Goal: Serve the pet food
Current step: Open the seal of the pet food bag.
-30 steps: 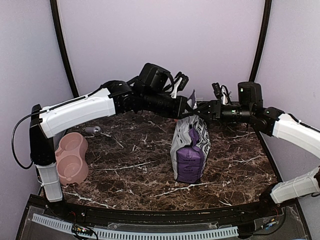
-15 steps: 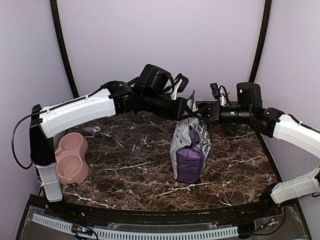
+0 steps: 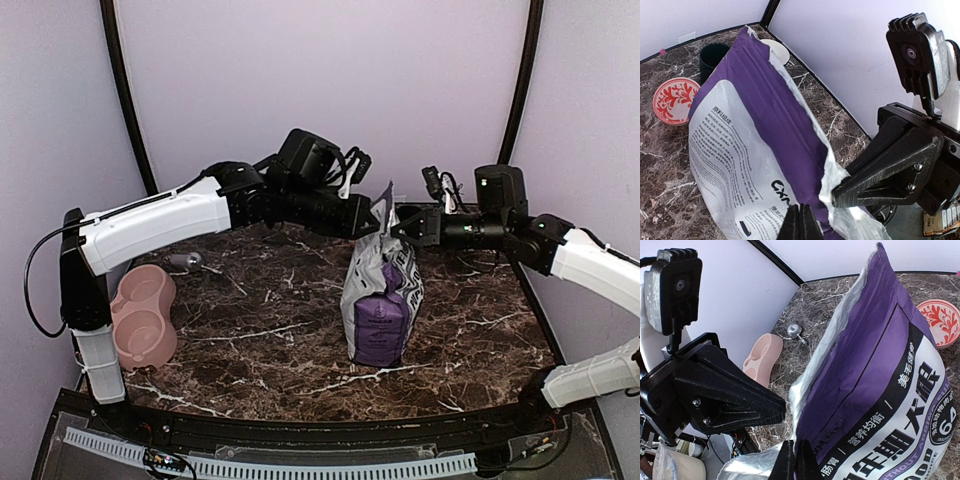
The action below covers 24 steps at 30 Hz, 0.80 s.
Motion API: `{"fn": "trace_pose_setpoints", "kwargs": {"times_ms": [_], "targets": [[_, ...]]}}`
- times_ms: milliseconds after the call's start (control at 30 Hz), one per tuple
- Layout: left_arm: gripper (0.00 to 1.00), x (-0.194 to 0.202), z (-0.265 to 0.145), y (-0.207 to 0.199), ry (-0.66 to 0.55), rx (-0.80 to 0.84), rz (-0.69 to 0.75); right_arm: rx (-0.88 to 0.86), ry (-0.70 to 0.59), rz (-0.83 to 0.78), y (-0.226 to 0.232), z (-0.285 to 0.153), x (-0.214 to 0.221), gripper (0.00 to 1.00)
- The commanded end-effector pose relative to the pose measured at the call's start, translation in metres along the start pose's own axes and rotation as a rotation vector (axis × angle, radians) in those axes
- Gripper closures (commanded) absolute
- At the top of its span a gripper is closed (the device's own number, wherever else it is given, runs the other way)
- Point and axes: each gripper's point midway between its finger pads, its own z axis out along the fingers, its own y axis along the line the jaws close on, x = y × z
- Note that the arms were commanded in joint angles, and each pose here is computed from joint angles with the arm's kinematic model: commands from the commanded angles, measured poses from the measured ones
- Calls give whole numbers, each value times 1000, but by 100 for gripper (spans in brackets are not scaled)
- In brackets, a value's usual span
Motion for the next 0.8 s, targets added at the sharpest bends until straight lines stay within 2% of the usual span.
{"fn": "trace_pose_setpoints", "kwargs": {"times_ms": [0,33,167,233,433,500,600,767], "targets": [[100,0,-7,5,-4,-27,11,-3,71,-16,6,-7,17,100],[100,-1,-7,6,-4,-27,9,-4,70,-15,6,-7,16,97],[100,-1,-8,-1,0,3,15,-47,74,-12,14,-6,16,68],[98,-3,-9,-5,-1,25,21,-69,69,-15,20,-8,14,61],[61,-7,-27,-13,2,43,42,-114,65,-24,30,-11,11,58],[52,-5,-33,-14,10,42,55,-115,63,-26,30,-11,12,57],[47,-3,-42,-16,18,38,72,-120,57,-31,31,-12,11,55],[43,-3,-55,-23,13,56,93,-108,17,-45,33,-16,2,53]]}}
